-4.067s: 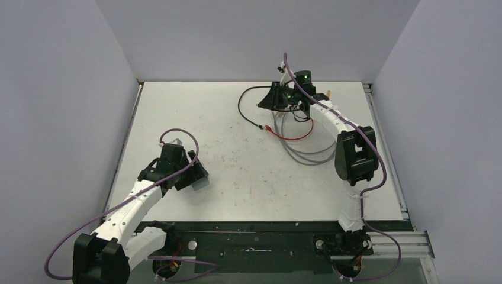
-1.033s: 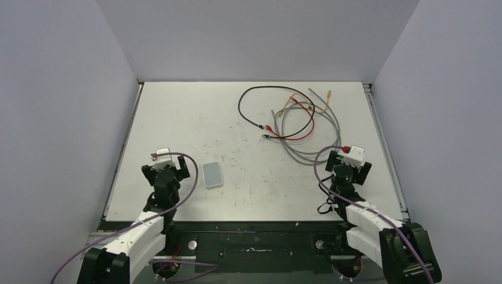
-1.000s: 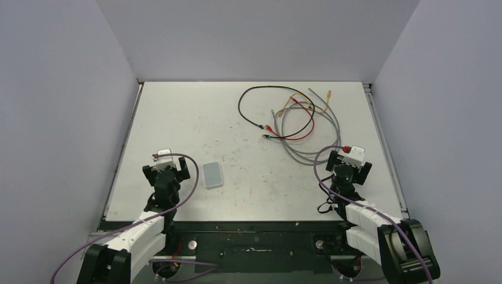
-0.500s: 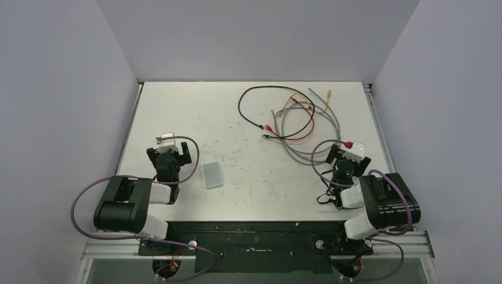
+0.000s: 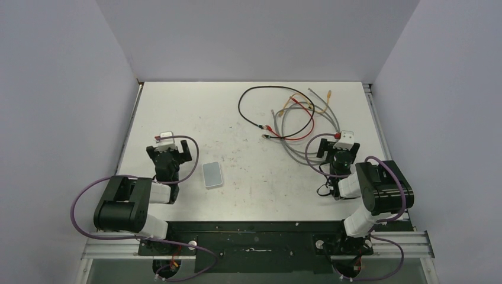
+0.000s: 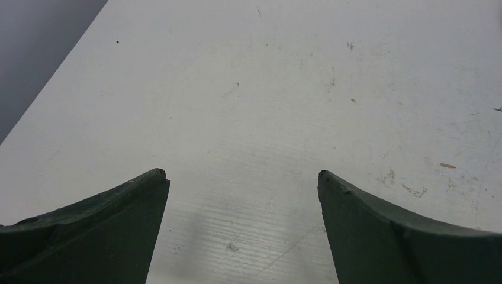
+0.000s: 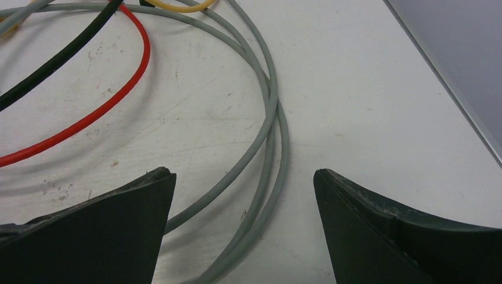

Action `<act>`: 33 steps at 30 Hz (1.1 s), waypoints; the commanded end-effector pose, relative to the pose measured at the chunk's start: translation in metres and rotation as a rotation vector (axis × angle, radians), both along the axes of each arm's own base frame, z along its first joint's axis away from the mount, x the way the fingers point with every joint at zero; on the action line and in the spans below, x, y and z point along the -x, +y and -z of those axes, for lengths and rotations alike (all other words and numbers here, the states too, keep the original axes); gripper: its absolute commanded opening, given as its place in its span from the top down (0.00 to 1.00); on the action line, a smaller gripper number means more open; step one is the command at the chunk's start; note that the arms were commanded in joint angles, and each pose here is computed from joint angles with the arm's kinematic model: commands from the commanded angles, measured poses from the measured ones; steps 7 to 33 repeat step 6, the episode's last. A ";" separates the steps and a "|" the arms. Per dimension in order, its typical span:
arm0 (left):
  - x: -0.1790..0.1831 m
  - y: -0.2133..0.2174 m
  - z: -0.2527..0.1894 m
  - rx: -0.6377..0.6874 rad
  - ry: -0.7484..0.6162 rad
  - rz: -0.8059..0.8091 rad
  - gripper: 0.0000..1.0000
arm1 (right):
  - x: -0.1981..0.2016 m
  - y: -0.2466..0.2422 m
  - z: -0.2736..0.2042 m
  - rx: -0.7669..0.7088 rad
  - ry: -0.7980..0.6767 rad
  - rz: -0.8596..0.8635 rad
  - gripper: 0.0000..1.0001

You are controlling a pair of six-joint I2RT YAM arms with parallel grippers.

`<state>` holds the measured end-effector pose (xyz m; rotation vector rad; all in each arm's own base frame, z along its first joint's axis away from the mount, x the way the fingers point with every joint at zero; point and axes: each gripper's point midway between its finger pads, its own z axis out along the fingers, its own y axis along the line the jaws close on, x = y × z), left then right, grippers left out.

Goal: Pull the plug from the switch port

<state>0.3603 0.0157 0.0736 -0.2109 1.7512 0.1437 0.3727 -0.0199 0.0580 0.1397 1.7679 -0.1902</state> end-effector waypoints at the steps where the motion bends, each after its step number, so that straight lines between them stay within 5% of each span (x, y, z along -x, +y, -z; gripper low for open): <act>1: -0.014 -0.004 -0.026 0.015 -0.094 0.019 0.04 | -0.008 0.005 -0.014 0.010 -0.045 -0.037 0.10; 33: -0.015 -0.004 -0.026 0.021 -0.090 0.034 0.04 | -0.008 0.006 -0.013 0.011 -0.044 -0.038 0.10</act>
